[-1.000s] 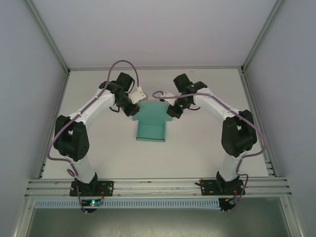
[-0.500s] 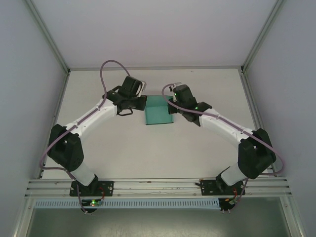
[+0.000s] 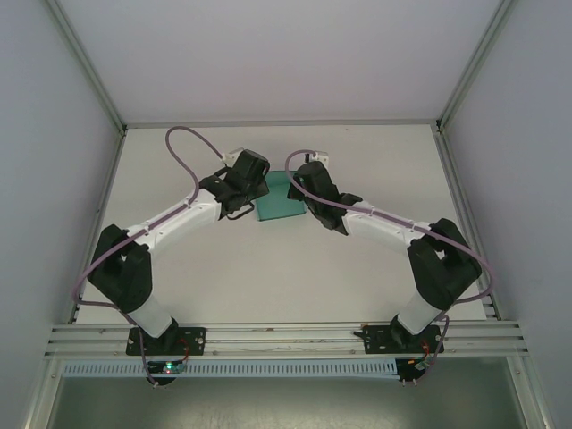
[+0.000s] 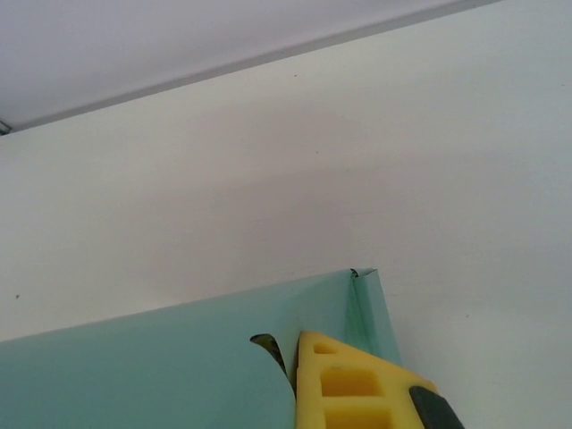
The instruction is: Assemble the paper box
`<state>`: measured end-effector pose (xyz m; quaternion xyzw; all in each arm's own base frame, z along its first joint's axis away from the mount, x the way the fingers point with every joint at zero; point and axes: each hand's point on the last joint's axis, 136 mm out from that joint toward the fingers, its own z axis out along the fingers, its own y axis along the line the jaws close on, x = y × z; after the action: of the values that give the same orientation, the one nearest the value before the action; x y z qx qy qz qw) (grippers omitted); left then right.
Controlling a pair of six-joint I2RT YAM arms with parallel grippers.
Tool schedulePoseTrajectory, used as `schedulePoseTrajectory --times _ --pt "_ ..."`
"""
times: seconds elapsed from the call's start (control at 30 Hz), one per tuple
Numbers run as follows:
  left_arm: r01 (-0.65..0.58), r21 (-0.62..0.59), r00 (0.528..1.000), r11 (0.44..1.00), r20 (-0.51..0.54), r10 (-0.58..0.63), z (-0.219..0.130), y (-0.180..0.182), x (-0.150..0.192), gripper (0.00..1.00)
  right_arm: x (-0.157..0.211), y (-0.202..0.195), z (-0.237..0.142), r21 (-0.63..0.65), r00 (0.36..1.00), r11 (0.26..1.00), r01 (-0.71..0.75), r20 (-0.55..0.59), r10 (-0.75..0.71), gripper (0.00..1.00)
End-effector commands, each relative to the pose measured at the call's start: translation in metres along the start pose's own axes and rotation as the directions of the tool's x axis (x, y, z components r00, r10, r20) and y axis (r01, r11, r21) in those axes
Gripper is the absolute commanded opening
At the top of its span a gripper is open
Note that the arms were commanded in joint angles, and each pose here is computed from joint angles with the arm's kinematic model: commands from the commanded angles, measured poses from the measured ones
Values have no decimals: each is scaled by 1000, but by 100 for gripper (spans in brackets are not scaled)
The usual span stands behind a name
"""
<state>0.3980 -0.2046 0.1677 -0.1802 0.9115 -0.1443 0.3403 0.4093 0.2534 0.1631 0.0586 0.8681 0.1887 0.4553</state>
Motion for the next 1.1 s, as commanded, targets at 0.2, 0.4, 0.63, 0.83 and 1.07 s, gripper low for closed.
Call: schedulePoseTrajectory --times 0.2,0.4,0.63,0.83,1.07 --pt "-80 -21 995 997 -59 79 38 6 17 0 32 -9 13 11 995 999 46 -93 -45 2" --pt "-168 -15 980 986 -109 166 46 10 41 0 53 -13 14 22 984 993 120 -136 -116 5" --pt "-255 -33 957 966 -152 248 43 26 69 0 76 -31 3 91 976 984 154 -168 -137 6" --pt "-336 -53 929 941 -187 321 34 41 96 3 93 -31 -10 117 957 957 265 -156 -246 7" --pt "-318 -67 936 946 -182 301 21 55 110 7 111 -47 -24 220 905 878 424 -152 -398 5"
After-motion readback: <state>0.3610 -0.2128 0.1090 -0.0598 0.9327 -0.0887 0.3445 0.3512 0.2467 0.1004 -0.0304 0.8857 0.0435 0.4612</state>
